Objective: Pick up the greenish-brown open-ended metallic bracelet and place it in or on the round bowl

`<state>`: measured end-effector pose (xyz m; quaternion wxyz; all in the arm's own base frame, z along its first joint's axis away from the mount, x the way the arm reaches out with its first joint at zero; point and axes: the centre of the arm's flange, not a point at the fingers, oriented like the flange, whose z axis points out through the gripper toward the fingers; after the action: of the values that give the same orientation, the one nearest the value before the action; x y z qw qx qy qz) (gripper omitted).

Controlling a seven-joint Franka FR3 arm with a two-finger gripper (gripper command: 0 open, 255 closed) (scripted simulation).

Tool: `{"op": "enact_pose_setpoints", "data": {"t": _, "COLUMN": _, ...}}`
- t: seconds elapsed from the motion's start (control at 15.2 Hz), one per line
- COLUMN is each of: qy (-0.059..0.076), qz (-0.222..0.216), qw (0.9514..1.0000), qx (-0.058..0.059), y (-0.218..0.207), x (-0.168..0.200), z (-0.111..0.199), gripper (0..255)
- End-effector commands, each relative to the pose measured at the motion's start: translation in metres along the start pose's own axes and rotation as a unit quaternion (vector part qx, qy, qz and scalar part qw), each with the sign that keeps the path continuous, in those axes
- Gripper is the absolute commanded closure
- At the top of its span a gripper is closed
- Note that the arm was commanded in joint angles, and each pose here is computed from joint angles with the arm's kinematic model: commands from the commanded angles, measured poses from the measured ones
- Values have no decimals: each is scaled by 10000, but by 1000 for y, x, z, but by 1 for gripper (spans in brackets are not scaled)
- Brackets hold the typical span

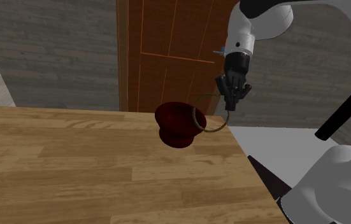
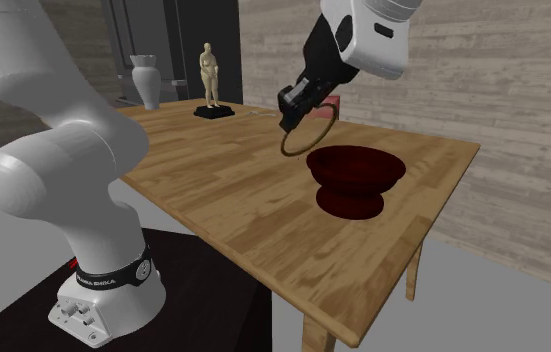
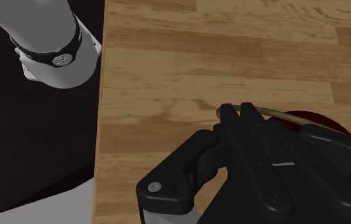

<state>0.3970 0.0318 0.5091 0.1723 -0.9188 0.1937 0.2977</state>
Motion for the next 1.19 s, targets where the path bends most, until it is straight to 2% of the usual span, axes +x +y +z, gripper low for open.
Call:
{"op": "enact_pose_setpoints", "data": {"t": 0.0, "qy": -3, "qz": -1, "qw": 10000, "qx": 1, "y": -19, "x": 18, "z": -13, "gripper": 255}}
{"op": "enact_pose_setpoints", "data": {"t": 0.4, "qy": -3, "qz": -1, "qw": 10000, "qx": 1, "y": -71, "x": 64, "z": -39, "gripper": 255}}
{"op": "enact_pose_setpoints", "data": {"t": 1.12, "qy": -3, "qz": -1, "qw": 10000, "qx": 1, "y": -59, "x": 99, "z": 5, "gripper": 255}}
